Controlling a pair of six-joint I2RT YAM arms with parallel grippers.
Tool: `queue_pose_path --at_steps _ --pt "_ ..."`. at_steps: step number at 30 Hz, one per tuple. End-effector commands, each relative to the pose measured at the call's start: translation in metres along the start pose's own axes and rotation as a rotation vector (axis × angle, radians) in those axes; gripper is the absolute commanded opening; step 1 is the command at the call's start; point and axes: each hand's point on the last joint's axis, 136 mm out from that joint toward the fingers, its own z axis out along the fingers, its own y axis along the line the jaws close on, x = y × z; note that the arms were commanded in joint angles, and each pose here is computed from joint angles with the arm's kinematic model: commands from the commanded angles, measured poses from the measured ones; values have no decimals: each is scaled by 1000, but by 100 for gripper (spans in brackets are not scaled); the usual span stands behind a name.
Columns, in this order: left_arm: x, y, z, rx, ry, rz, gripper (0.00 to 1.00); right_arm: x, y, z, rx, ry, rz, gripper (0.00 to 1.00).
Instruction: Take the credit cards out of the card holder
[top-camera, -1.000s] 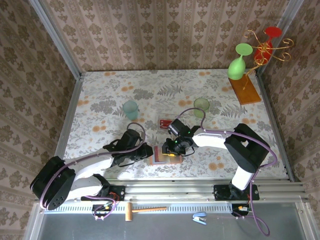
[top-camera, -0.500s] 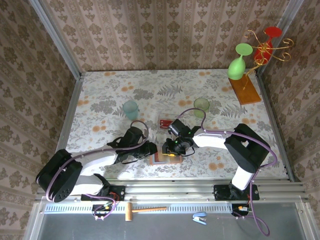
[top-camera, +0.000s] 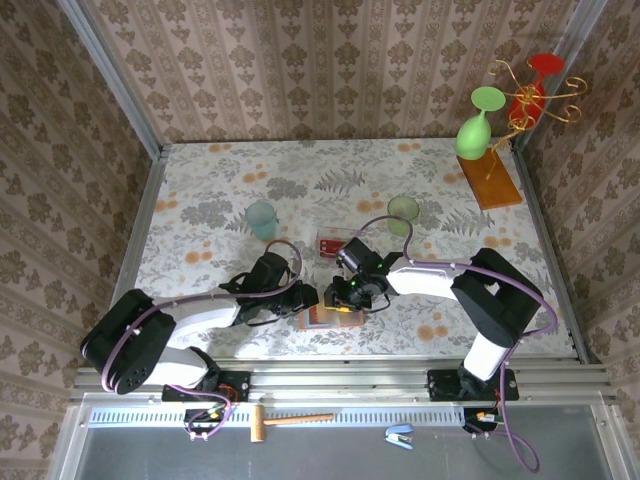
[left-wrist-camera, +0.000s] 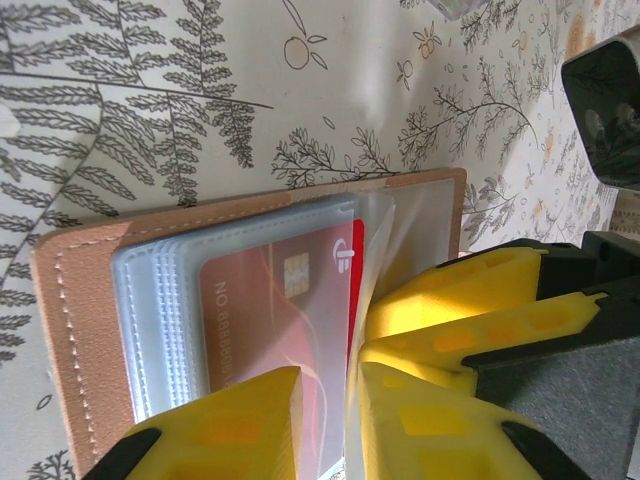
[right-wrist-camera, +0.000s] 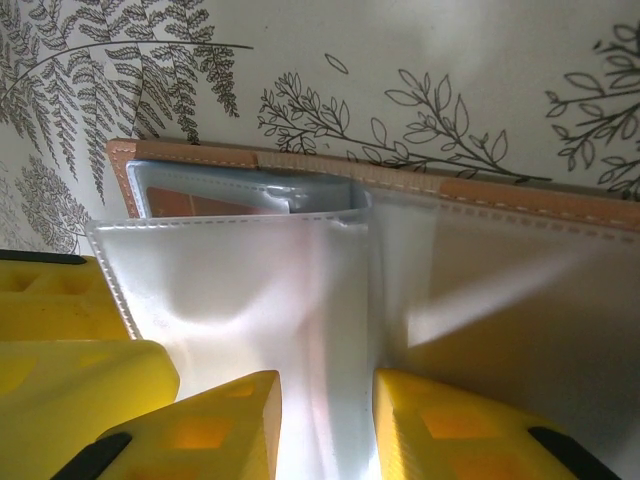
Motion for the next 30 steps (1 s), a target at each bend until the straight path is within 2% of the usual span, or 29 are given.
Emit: queue_pose_path --at_steps 1,17,30 --pt "-4 -19 1 46 4 16 21 1 -2 -8 10 -10 5 30" --pt "-10 -40 -1 75 5 40 20 -10 13 -58 -22 -108 -17 32" --pt "-15 -67 20 102 66 82 39 -17 -4 -94 -36 -190 11 32"
